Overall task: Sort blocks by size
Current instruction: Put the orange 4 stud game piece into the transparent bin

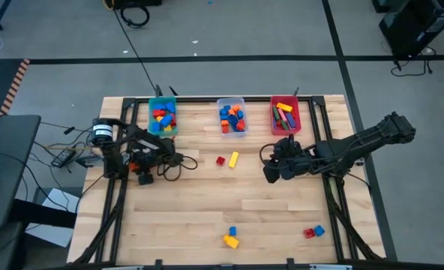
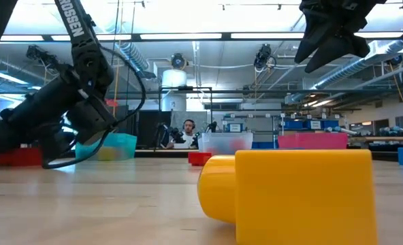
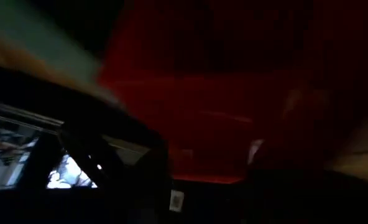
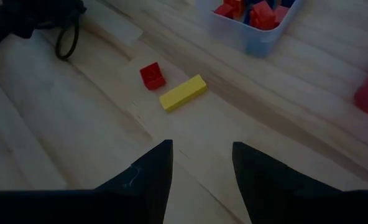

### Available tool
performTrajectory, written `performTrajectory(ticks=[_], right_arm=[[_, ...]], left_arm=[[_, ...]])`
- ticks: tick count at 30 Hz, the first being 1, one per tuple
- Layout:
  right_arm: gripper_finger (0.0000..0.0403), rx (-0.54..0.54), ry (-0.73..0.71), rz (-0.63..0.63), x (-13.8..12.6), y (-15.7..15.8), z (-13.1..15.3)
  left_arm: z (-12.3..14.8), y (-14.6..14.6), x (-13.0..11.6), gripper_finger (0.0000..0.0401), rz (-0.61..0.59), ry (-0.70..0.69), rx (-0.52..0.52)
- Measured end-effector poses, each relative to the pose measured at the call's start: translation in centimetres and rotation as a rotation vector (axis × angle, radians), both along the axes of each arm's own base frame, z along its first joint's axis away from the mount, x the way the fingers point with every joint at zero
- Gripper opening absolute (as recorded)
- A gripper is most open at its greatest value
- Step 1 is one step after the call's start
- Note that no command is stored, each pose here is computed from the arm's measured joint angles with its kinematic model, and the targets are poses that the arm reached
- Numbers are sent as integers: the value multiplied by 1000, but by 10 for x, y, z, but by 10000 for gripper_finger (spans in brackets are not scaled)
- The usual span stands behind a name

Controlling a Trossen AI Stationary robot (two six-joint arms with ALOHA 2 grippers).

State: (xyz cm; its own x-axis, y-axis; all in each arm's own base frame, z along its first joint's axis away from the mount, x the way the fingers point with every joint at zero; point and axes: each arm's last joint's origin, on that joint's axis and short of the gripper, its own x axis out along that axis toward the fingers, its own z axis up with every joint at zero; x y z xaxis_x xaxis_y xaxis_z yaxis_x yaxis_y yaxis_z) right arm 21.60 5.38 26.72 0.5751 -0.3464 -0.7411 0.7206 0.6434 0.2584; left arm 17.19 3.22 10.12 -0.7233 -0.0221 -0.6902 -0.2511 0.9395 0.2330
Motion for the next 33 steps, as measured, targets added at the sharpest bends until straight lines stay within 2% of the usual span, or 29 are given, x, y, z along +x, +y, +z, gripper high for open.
performTrajectory(ticks=[5, 8, 15, 21, 26, 29, 33], right_arm=[[181, 1, -5, 2, 0, 0, 0], [181, 1, -5, 2, 0, 0, 0], [181, 1, -5, 2, 0, 0, 0], [181, 4, -16, 2, 1, 0, 1], [181, 19, -63, 0, 5, 1, 3], [181, 27, -90, -2, 7, 1, 5], [181, 41, -129, -6, 10, 2, 7]], left_arm=[[26, -3, 17, 147, 72, -91, 60], [47, -5, 31, 145, 112, -198, 72], [108, -3, 80, 144, 147, -545, 125], [161, 7, 128, 144, 103, -977, 180], [190, 37, 156, 143, 47, -1257, 300], [193, 65, 170, 143, 49, -1302, 324], [178, 103, 197, 144, 2, -1310, 315]])
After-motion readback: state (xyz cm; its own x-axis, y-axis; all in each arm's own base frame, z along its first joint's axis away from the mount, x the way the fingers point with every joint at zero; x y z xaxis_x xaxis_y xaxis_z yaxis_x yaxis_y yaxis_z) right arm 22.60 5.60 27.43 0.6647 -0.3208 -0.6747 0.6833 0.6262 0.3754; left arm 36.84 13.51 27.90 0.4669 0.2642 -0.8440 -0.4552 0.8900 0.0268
